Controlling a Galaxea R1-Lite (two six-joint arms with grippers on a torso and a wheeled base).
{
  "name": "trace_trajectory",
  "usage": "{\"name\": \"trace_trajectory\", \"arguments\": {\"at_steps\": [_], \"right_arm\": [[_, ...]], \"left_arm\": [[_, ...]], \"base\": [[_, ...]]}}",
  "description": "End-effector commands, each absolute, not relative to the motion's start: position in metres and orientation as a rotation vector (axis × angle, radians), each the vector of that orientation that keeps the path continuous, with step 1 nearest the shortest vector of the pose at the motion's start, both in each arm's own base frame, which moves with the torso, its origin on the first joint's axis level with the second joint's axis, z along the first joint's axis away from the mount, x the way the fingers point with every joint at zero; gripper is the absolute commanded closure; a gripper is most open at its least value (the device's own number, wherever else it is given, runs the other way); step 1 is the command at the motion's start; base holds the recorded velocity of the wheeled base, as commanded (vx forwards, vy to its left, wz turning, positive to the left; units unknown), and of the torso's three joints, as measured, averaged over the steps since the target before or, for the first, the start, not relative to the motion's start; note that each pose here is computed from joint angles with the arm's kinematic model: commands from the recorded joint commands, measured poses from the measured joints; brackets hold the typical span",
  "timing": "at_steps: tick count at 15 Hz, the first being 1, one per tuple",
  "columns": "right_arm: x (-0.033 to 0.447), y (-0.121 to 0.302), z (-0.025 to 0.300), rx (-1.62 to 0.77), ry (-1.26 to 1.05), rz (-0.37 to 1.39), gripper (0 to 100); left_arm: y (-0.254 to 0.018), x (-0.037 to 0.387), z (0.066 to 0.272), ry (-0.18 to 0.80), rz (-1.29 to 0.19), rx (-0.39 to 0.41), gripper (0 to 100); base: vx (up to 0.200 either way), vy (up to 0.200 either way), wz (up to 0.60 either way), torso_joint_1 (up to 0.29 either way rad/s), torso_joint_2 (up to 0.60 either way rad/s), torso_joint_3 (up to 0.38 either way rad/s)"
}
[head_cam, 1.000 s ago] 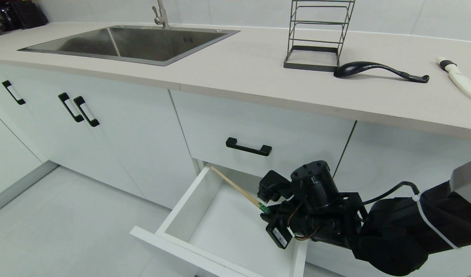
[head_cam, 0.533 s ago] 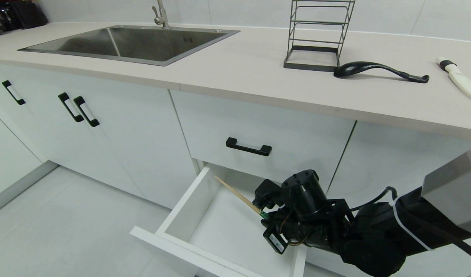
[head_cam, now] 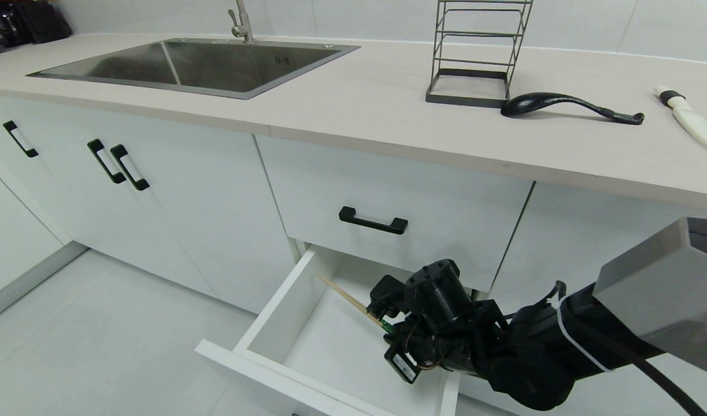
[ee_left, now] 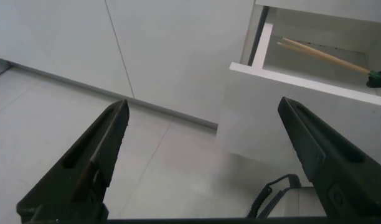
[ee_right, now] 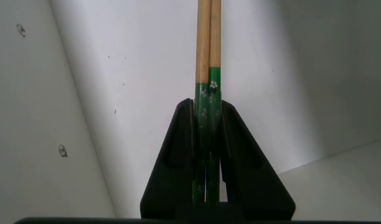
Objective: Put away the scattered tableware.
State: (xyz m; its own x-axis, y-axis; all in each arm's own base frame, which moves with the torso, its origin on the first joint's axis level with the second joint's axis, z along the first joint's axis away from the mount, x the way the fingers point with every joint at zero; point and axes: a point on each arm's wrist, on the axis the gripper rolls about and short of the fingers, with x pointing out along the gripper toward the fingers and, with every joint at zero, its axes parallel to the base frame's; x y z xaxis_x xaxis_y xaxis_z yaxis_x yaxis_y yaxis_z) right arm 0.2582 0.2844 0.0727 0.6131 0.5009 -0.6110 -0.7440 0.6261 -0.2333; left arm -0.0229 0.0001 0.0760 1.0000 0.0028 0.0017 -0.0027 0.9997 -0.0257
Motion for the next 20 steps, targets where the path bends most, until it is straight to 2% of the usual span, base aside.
{"name": "trace_trajectory", "arguments": {"at_steps": [1, 12, 20], "right_arm": [[0.261, 0.289, 0.063, -0.512, 0.545, 0.756, 100], [0.272, 0.302, 0.032, -0.547, 0.588, 0.760, 100], [0.275, 0.305, 0.028, -0.548, 0.589, 0.769, 100]], "left_arm": [[0.000, -0.023, 0.076, -0.002, 0.003, -0.026, 0], [0.000, -0.023, 0.076, -0.002, 0.003, -0.026, 0], [0.000, -0.023, 0.076, -0.002, 0.003, -0.026, 0]], "base": [[0.000, 0.000, 0.00, 0.000, 0.00, 0.000], [0.000, 0.000, 0.00, 0.000, 0.00, 0.000], [0.000, 0.000, 0.00, 0.000, 0.00, 0.000]]}}
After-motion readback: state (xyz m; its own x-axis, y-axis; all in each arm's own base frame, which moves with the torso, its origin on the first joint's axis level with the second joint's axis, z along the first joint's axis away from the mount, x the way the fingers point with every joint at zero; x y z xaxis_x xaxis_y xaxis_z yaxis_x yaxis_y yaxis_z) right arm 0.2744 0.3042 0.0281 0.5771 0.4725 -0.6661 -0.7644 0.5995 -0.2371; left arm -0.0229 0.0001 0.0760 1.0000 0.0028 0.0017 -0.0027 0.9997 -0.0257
